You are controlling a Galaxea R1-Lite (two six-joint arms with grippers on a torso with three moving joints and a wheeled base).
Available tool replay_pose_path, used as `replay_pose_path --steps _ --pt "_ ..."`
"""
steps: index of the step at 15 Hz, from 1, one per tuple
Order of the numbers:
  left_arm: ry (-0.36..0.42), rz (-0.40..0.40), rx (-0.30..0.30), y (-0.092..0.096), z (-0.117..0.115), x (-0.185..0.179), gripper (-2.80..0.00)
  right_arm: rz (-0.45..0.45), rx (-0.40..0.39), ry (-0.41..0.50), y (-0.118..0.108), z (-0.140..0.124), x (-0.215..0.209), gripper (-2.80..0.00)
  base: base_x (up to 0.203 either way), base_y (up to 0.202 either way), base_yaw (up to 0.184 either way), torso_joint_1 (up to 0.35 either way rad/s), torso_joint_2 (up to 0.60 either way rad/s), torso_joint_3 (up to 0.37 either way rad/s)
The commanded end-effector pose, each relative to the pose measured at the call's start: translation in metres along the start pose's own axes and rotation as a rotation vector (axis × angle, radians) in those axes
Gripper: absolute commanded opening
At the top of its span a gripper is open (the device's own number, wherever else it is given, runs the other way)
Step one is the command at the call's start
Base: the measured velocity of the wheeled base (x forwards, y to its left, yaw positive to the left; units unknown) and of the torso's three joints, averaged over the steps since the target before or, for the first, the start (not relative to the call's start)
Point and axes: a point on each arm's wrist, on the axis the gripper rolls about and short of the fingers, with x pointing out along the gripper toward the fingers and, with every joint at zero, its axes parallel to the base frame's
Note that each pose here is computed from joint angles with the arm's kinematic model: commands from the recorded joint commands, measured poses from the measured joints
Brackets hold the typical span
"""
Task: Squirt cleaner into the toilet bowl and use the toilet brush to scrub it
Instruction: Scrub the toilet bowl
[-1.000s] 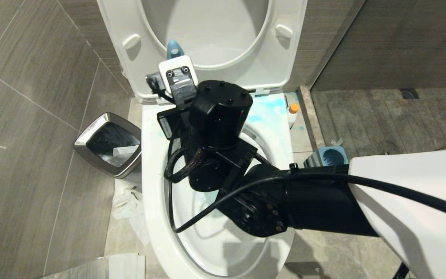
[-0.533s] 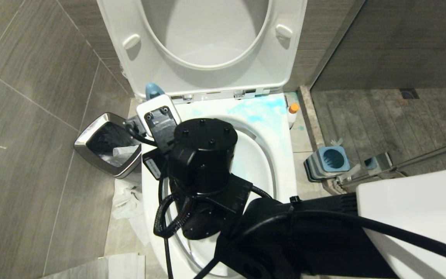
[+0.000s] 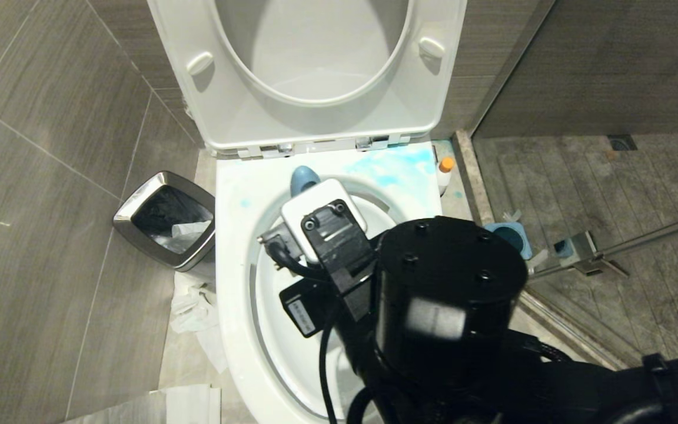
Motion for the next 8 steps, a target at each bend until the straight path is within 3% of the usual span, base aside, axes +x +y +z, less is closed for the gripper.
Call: replay_pose_path --steps 1,5,8 --pt "0.002 0.000 0.000 0.000 0.000 0.000 -2.80 -0.048 0.004 0.000 -0.031 0.004 -0.016 -2.80 0.000 0.000 0.000 0.000 0.00 0.000" --pt "0.002 0.000 0.000 0.000 0.000 0.000 -2.80 -0.155 -0.005 0.031 -0.066 -0.005 0.001 -2.80 0.000 0.000 0.000 0.000 0.00 0.000" --pt "0.002 0.001 0.000 0.000 0.000 0.000 -2.80 -0.198 0.010 -0.005 -0.082 0.003 0.028 -2.80 0.000 0.000 0.000 0.000 0.00 0.000"
